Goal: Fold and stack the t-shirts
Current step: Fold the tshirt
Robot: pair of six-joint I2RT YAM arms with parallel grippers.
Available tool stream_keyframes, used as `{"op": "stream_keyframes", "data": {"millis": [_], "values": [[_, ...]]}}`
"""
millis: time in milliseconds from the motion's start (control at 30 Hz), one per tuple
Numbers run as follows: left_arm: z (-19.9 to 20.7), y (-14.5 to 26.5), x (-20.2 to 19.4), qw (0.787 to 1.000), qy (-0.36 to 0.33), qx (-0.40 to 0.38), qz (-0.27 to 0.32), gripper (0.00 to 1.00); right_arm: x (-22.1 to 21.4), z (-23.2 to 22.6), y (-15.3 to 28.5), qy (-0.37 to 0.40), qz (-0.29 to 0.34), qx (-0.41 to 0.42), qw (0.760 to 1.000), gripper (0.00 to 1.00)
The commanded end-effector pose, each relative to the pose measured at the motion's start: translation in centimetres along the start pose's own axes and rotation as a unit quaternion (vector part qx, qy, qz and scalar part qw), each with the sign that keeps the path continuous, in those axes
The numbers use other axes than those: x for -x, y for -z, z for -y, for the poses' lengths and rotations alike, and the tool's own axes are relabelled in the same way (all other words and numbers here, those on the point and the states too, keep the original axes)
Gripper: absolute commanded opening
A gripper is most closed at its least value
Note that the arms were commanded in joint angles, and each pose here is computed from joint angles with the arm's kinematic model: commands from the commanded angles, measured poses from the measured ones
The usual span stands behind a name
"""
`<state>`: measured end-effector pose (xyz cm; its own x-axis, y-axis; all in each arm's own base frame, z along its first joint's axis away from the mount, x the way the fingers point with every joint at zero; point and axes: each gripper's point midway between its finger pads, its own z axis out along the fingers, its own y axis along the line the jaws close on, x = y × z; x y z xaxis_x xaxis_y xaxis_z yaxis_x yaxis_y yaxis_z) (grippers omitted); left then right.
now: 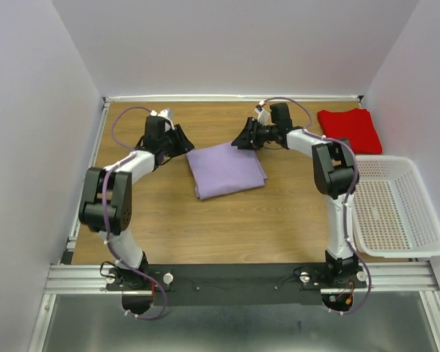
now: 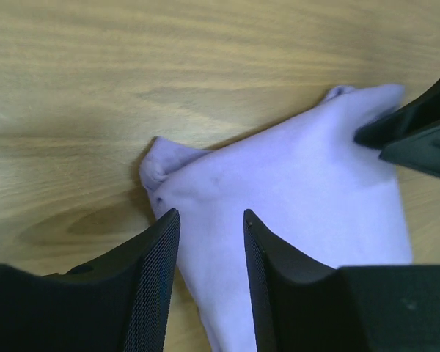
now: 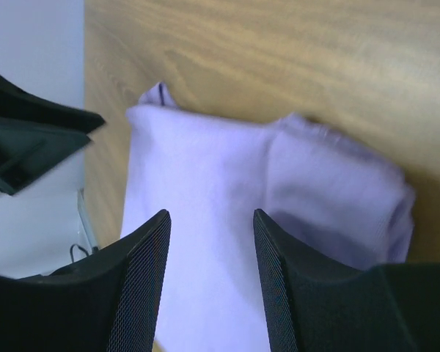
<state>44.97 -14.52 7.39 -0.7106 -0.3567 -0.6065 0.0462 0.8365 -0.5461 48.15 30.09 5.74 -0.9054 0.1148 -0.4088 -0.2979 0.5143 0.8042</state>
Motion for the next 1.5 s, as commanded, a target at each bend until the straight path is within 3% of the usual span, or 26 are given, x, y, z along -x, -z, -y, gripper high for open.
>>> {"op": "stream_keyframes", "data": {"millis": [0,100,267,533,733,900,967,1233,1300,1467], "values": [[3.6,4.6,3.5,0.998,-0.034,-0.024,0.056,0.49,0.1,-4.0,3.6,0.033,0.02,-0.008,0.999,0.57],[6.4,6.6,1.2,0.996,-0.052,-0.054,0.046,0.49,-1.1,-6.7,5.7,0.05,0.02,0.008,0.999,0.57],[8.9,8.3,-6.1,0.994,-0.059,-0.091,-0.017,0.49,-6.9,-6.6,7.6,0.029,-0.025,0.02,0.999,0.56],[4.6,7.7,-15.0,0.993,-0.012,-0.053,-0.104,0.32,-14.2,0.0,7.6,-0.003,-0.075,-0.026,0.997,0.54],[0.9,7.9,-18.1,0.991,0.023,0.013,-0.132,0.22,-16.2,3.8,8.8,-0.033,-0.067,-0.071,0.995,0.52],[1.3,9.3,-16.1,0.994,0.027,0.03,-0.105,0.22,-13.5,-0.7,10.3,-0.011,-0.029,-0.042,0.999,0.52],[1.6,10.0,-14.5,0.996,0.021,0.037,-0.079,0.26,-12.7,-2.9,10.5,0.0,-0.021,-0.024,1.0,0.53],[2.6,15.0,-5.8,0.995,-0.011,0.085,0.059,0.59,-11.6,-14.0,6.6,0.022,-0.007,0.074,0.997,0.64],[2.7,16.0,-4.8,0.992,-0.016,0.089,0.082,0.68,-11.2,-14.6,5.1,0.016,0.014,0.11,0.994,0.66],[2.6,17.3,-5.1,0.992,-0.019,0.083,0.094,0.84,-14.2,-13.1,-0.5,-0.009,-0.019,0.117,0.993,0.68]]}}
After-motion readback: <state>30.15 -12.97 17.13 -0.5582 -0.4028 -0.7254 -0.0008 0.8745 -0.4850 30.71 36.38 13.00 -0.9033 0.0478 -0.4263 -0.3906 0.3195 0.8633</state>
